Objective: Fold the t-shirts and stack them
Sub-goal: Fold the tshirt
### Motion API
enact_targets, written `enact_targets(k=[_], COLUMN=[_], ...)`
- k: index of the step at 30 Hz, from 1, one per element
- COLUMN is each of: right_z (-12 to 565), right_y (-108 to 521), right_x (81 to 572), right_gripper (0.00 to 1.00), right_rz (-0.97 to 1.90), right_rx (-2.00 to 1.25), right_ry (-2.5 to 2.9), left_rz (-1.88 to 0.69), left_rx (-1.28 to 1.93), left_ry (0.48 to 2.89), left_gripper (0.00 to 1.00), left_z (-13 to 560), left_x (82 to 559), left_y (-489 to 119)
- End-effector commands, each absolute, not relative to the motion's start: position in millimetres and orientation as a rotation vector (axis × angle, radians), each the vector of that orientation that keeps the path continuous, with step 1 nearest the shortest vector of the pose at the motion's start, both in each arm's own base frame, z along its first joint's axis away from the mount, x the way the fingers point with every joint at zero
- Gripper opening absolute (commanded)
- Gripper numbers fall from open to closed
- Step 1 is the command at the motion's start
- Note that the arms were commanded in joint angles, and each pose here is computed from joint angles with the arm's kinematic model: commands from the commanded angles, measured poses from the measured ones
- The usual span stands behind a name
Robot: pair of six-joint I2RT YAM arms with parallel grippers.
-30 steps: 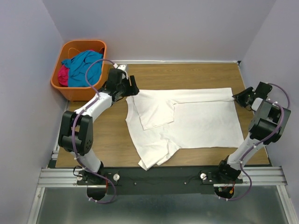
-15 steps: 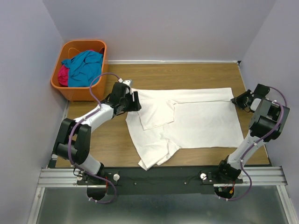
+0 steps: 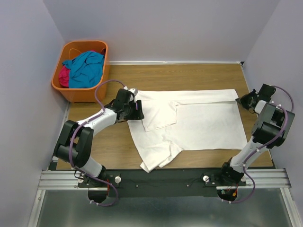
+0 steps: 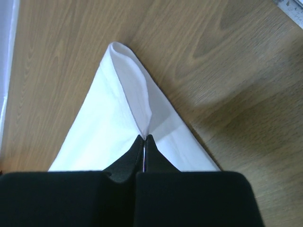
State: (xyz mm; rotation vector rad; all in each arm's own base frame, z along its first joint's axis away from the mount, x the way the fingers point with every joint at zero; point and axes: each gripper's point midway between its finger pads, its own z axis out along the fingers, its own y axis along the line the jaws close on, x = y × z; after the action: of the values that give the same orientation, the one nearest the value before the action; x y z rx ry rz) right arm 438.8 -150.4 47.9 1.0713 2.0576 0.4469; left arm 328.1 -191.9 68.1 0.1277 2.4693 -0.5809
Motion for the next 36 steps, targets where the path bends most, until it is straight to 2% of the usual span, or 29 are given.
enact_targets(k=[1, 9, 13, 24, 30, 36], right_z=[59, 46, 39, 36, 35, 39], right_y=[-159, -156, -157, -158, -158, -159], right_x=[430, 429, 430, 433, 434, 435], right_gripper=[0.0, 0.0, 0.0, 0.01, 0.0, 0.01], right_rz=[0.391, 0.406, 0.41, 0.417, 0.414, 0.416], right_rx=[1.099, 1.109, 1.123, 1.126, 1.127, 1.121], right_ry=[2.023, 2.053, 2.063, 2.066, 2.068, 2.06], left_rz=[-0.637, -0.708, -0.735, -0.764, -0.786, -0.791], left_rx=[0.151, 0.164, 0.18, 0.181, 0.193, 0.184], left_ry=[2.506, 2.536, 2.564, 2.623, 2.621, 2.592], left_gripper=[0.66, 0.59, 0.51, 0.42, 0.31, 0.11], left_z=[66, 55, 45, 25, 27, 40], left_x=[311, 303, 298, 289, 286, 287], left_y=[-197, -211, -219, -231, -238, -240])
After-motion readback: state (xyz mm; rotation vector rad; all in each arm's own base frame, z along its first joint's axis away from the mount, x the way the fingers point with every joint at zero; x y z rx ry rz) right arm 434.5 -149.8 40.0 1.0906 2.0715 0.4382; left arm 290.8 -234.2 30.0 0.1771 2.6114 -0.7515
